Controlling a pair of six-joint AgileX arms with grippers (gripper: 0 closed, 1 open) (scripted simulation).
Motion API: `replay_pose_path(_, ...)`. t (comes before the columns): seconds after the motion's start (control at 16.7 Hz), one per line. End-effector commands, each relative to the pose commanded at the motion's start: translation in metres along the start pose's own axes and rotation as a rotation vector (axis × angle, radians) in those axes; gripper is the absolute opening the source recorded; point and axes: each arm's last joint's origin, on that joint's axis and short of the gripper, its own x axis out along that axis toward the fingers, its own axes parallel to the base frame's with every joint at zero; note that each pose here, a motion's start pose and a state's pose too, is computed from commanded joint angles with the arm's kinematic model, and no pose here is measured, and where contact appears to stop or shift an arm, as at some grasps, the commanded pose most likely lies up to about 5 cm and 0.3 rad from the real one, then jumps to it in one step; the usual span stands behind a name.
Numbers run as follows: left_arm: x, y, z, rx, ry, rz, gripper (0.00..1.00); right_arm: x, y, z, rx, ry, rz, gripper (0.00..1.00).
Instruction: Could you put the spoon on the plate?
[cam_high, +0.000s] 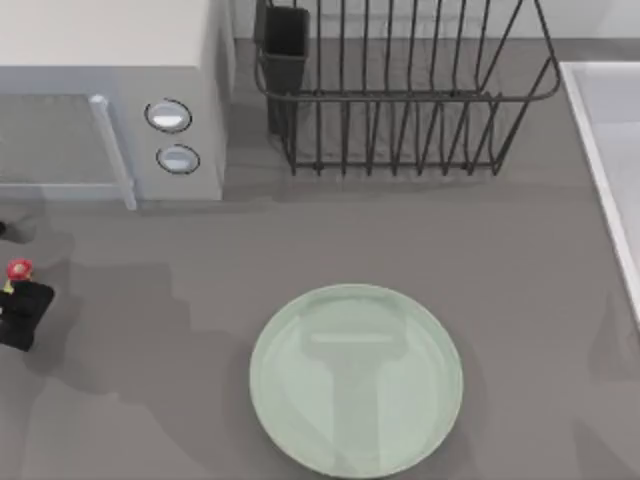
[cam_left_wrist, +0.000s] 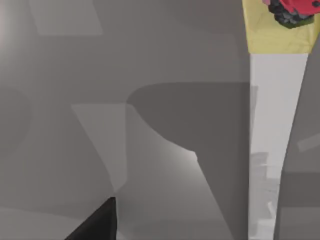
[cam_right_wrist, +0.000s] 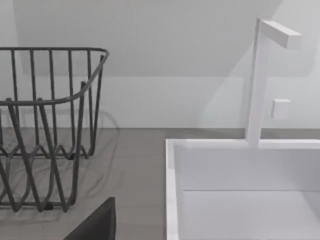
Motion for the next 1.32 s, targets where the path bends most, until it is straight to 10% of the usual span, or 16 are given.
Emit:
replay_pose_path(0.48,0.0112,0.0023,0.0068,0.002,-0.005,0.002,1.0,0.0,0.0,0.0,0.0,0.0,0.0,1.0)
replay_pose_path(1.32,0.0112,0.0023,0.0068,0.002,-0.005,0.002,0.0,0.0,0.0,0.0,0.0,0.0,0.0,1.0)
